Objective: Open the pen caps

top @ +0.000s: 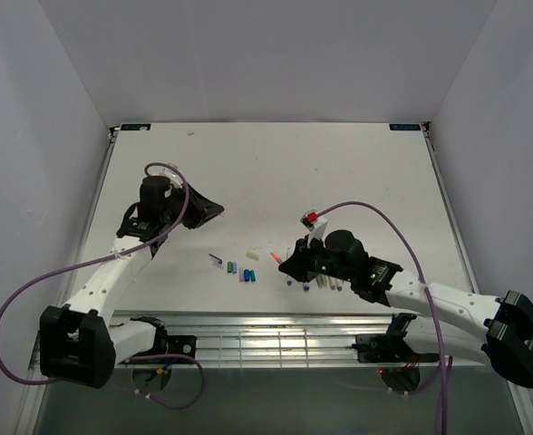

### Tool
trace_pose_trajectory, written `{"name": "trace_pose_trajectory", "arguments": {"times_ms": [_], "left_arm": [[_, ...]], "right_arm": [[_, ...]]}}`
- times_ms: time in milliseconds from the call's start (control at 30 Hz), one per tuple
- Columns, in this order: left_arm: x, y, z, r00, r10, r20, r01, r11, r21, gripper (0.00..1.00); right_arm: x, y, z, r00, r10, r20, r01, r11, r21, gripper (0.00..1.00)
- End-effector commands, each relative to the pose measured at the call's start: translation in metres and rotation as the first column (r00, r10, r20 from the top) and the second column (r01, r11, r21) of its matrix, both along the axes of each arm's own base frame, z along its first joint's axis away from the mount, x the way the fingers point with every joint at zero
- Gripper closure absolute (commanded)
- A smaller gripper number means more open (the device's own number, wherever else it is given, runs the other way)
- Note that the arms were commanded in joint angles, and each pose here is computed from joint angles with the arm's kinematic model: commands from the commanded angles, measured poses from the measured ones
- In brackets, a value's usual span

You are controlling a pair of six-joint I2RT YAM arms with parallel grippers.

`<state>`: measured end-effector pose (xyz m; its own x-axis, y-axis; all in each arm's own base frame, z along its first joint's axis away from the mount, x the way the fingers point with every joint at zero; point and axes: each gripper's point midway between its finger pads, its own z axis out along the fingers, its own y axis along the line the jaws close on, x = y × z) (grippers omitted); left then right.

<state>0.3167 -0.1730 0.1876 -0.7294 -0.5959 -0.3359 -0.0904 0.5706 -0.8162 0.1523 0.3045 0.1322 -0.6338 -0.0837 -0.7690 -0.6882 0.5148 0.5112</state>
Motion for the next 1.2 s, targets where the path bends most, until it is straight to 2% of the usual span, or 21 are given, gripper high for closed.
{"name": "trace_pose_trajectory", "arguments": {"times_ms": [0, 33, 133, 200, 300, 633, 900, 967, 1167], "left_arm": [[-0.022, 0.033, -0.024, 0.993, 0.11, -0.048, -0.101, 0.981, 0.167, 1.0], [-0.025, 0.042, -0.027, 0.989, 0.145, -0.037, -0.135, 0.972, 0.194, 1.0], [-0.045, 0.056, -0.061, 0.974, 0.197, -0.108, -0.165, 0.952, 0.256, 1.0], [-0.055, 0.064, -0.08, 0.965, 0.225, -0.137, -0.178, 0.94, 0.292, 1.0], [-0.066, 0.068, -0.102, 0.954, 0.237, -0.183, -0.172, 0.934, 0.312, 1.0], [-0.078, 0.064, -0.138, 0.957, 0.213, -0.197, -0.151, 0.946, 0.287, 1.0], [-0.079, 0.058, -0.148, 0.965, 0.182, -0.187, -0.131, 0.957, 0.258, 1.0], [-0.079, 0.057, -0.151, 0.966, 0.176, -0.189, -0.125, 0.959, 0.253, 0.97], [-0.081, 0.056, -0.159, 0.964, 0.171, -0.204, -0.118, 0.961, 0.249, 0.91]], "right_arm": [[0.053, -0.05, 0.003, 0.929, -0.362, 0.08, 0.37, 0.92, -0.128, 0.92], [0.058, -0.059, 0.002, 0.911, -0.404, 0.086, 0.413, 0.9, -0.139, 0.92], [0.07, -0.097, -0.011, 0.84, -0.537, 0.081, 0.541, 0.817, -0.199, 0.92], [0.078, -0.116, -0.01, 0.801, -0.593, 0.077, 0.596, 0.781, -0.184, 0.92], [0.084, -0.138, -0.018, 0.782, -0.619, 0.07, 0.62, 0.762, -0.187, 0.92], [0.089, -0.193, -0.05, 0.706, -0.706, 0.044, 0.692, 0.677, -0.25, 0.92], [0.096, -0.225, -0.077, 0.641, -0.766, 0.038, 0.74, 0.605, -0.292, 0.92], [0.098, -0.233, -0.082, 0.622, -0.782, 0.034, 0.754, 0.587, -0.294, 0.92], [0.103, -0.235, -0.087, 0.621, -0.783, 0.027, 0.761, 0.594, -0.262, 0.92]]}}
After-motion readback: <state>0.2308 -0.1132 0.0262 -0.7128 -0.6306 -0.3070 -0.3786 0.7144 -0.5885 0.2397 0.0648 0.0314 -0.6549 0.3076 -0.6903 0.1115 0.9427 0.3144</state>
